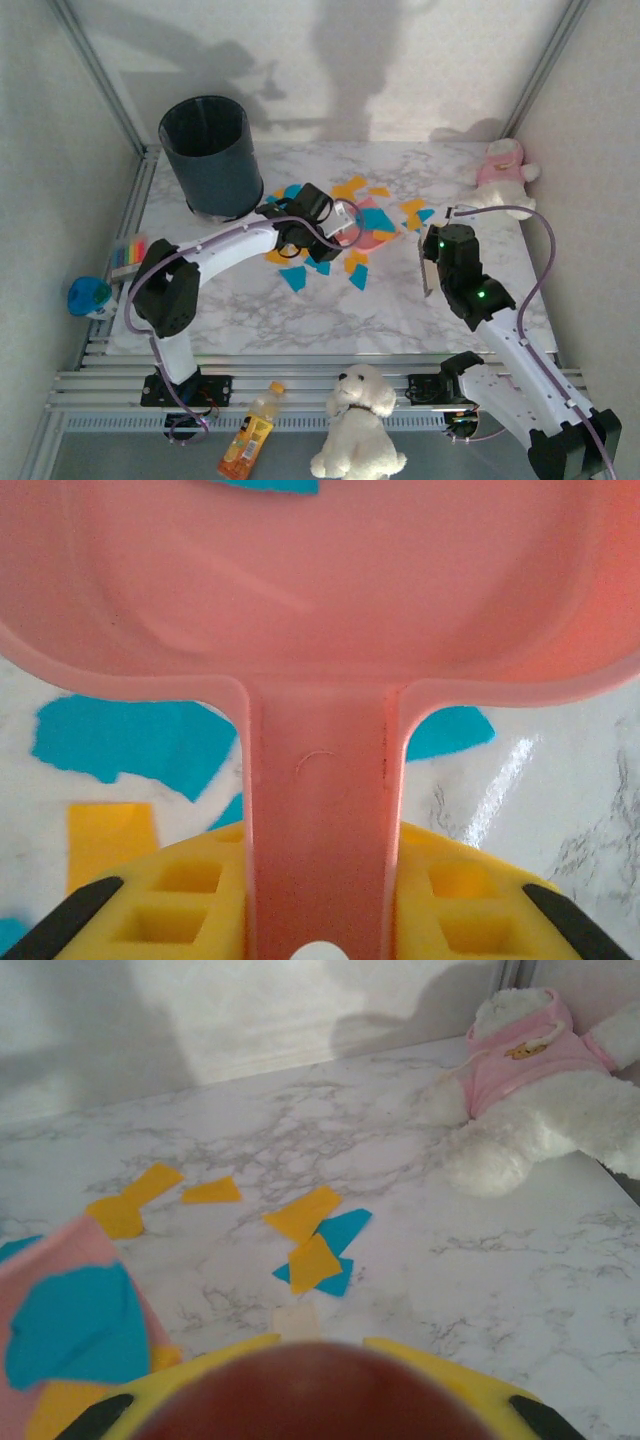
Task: Sweep away the paper scraps from the table
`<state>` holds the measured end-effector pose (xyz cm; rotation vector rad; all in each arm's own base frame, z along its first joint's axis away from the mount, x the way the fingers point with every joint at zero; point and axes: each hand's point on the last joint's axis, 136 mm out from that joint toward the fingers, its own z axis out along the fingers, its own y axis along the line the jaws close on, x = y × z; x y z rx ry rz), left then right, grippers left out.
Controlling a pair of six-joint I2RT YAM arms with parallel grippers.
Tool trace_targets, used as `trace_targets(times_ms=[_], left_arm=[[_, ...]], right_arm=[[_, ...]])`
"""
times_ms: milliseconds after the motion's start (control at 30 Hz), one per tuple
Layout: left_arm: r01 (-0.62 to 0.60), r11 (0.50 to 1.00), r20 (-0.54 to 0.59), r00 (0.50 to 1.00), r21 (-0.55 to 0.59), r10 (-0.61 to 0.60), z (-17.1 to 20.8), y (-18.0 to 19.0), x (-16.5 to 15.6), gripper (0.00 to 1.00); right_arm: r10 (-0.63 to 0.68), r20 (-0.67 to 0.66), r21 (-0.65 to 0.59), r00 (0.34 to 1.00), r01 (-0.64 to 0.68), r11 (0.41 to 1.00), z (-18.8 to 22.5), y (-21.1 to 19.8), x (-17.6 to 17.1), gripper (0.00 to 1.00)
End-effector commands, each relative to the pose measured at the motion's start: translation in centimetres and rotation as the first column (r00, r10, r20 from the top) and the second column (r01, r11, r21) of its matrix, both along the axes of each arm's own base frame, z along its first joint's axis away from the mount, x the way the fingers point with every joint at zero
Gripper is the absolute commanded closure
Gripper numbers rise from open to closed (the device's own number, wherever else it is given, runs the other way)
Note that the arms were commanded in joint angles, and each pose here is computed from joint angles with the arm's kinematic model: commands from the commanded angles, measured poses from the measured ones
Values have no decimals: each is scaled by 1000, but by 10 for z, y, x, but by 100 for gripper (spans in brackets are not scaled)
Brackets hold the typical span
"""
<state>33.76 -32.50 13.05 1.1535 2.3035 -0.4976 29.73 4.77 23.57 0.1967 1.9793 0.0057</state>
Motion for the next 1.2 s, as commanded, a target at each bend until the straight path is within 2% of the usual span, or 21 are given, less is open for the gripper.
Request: trace_targets(times_ms=[0,267,400,700,1000,1167], left_arm=[[-56,989,14,998,-138,58,40,0,11,100],[-97,946,-25,995,-308,94,84,19,29,100],[-115,928,14,992,-355,128,108,28,38,100],[-247,865,59,952,-436,302,166,61,71,100],[-323,780,7,922,-535,387,208,94,95,100],[-366,694,-64,905,-619,420,229,114,111,100]], right_arm=[[17,39,19,999,-18,1000,16,5,4,100],[56,16,31,998,-57,998,10,14,8,100],[68,14,35,998,-69,997,9,17,8,100],[83,7,42,997,-83,996,8,20,9,100],[97,0,52,995,-97,994,7,24,10,100],[99,-10,54,995,-98,994,6,25,11,100]])
